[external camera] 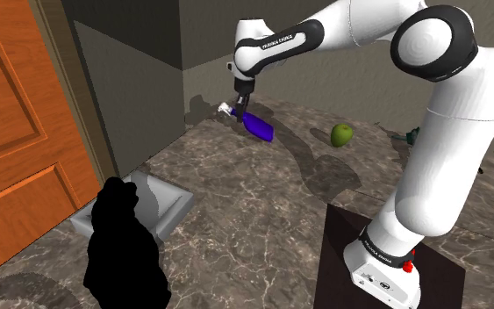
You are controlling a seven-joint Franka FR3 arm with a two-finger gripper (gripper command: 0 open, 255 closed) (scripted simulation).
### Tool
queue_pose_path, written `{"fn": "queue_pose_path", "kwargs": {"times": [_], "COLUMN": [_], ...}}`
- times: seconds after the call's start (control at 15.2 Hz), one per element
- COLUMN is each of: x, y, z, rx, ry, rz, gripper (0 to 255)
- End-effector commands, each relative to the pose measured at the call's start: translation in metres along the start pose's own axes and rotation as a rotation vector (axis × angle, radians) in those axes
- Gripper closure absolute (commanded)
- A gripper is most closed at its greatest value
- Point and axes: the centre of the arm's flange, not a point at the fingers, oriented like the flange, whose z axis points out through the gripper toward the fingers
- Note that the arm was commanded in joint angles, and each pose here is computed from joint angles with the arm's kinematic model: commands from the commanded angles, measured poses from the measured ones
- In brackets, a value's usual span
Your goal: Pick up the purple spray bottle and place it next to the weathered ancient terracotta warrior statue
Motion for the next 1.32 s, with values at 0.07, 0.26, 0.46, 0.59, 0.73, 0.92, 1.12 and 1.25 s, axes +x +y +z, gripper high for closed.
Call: {"fn": "queue_pose_path", "kwargs": {"times": [0.07,0.26,0.46,0.59,0.73,0.92,1.12,1.25], "x": [0.001,0.001,0.001,0.001,0.0,0.0,0.0,0.0], "y": [0.0,0.002,0.003,0.004,0.005,0.006,0.007,0.008], "z": [-0.016,-0.032,-0.048,-0.058,-0.069,-0.085,-0.101,-0.111], "rx": [0.0,0.0,0.0,0.0,0.0,0.0,0.0,0.0], "ry": [0.0,0.0,0.0,0.0,0.0,0.0,0.0,0.0], "rz": [0.0,0.0,0.0,0.0,0.0,0.0,0.0,0.0], "gripper": [255,255,255,255,255,255,255,255]}}
